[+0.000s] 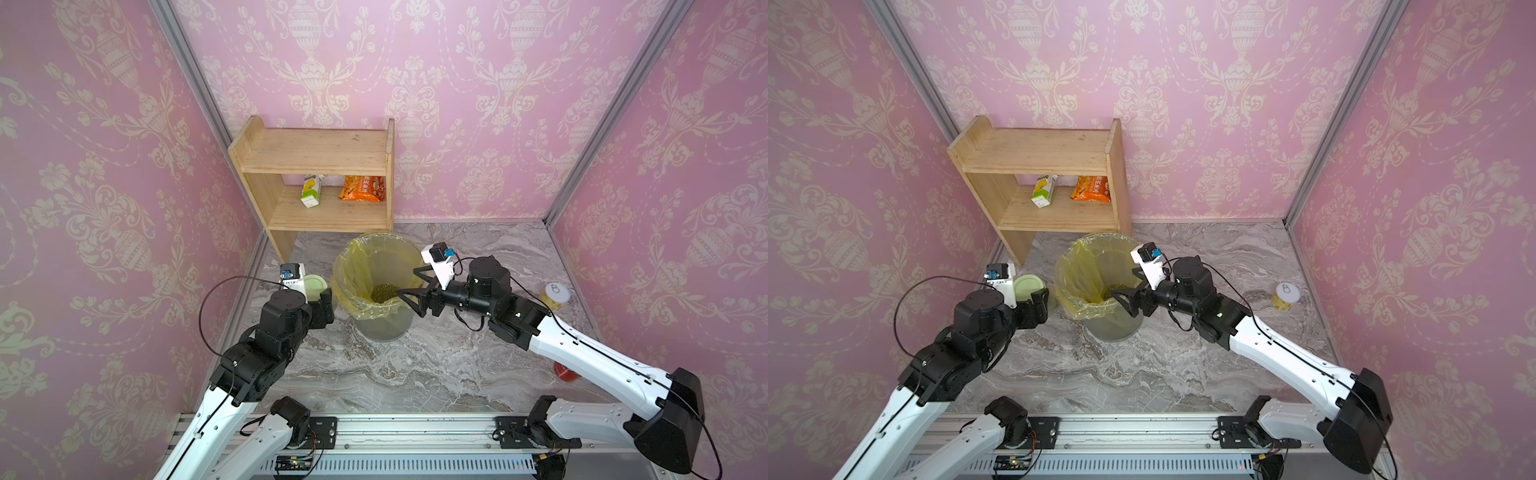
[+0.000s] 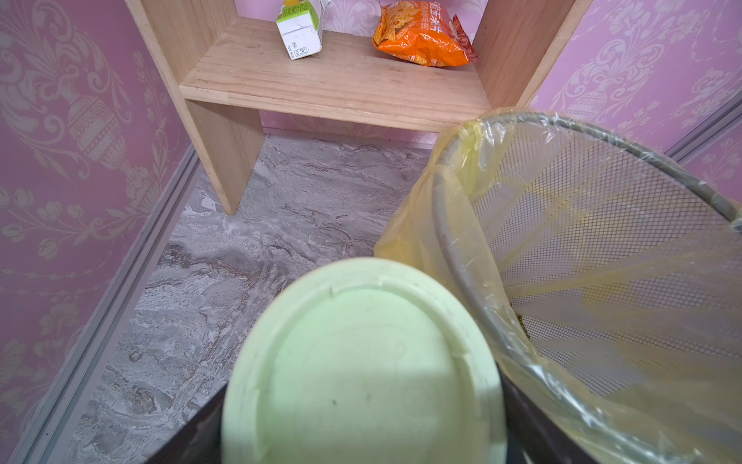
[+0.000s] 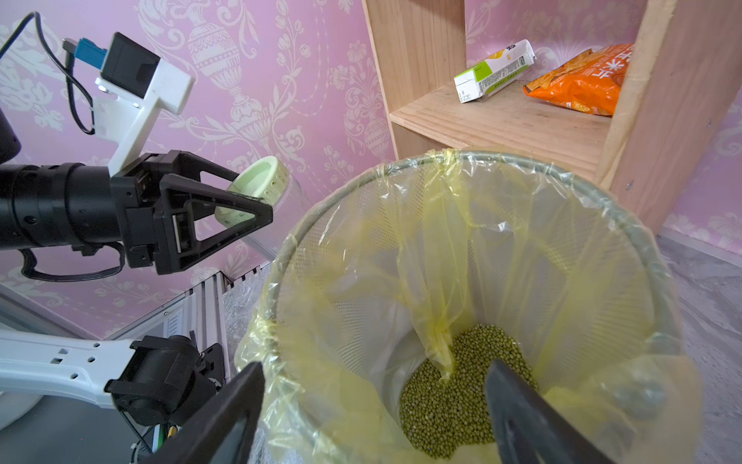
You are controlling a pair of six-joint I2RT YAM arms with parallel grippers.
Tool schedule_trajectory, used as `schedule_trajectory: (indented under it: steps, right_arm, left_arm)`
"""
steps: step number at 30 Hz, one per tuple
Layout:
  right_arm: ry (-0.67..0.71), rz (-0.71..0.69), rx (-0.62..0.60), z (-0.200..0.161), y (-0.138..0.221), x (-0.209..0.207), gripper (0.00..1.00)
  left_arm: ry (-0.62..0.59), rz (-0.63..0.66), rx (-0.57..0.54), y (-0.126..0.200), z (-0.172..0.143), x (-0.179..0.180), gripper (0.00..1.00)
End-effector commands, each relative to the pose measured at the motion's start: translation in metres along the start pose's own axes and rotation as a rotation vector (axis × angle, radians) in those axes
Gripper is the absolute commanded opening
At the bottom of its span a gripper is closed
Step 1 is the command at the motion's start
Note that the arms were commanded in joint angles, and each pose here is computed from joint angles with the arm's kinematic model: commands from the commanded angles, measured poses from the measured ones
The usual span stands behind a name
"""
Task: Empty moldy mung beans from jars
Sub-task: Pick up the jar from the center of the board.
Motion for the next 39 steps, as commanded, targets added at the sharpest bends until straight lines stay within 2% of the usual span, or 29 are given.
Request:
schedule_trajectory:
  steps: [1, 10, 12, 23, 39]
  right_arm:
    - [0.011, 0.074, -0.032, 0.016, -0.007, 0.016, 0.88]
    - [0.036, 0.167, -0.003, 0.018, -0.038, 0.032, 0.87]
    - [0.062, 0.194, -0.022, 0.028, -0.042, 0.042, 0.87]
    - [0.037, 0.195, -0.002, 0.024, -0.065, 0.043, 0.85]
    - [0.039, 0.209, 0.005, 0.025, -0.078, 0.044, 0.84]
  left_arm:
    - [0.004, 0.006, -0.073, 0.011, 0.02, 0.004, 0.57]
    - [-0.019, 0.009, -0.074, 0.014, 0.025, 0.005, 0.56]
    - [-0.023, 0.01, -0.07, 0.013, 0.025, 0.005, 0.56]
    - [-0.043, -0.003, -0.075, 0.019, 0.035, 0.005, 0.56]
    - [-0.061, -0.038, -0.159, 0.031, 0.079, -0.001, 0.56]
Point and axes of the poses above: each gripper's point midway between its finger pads, its own y axis back along the fingers, its own x axis along the line the jaws close on, z = x × y, the point moved 4 cm from there along y, back along the fingers, and after that the axes turned 11 degrees about -y, right-handed, at the moved point
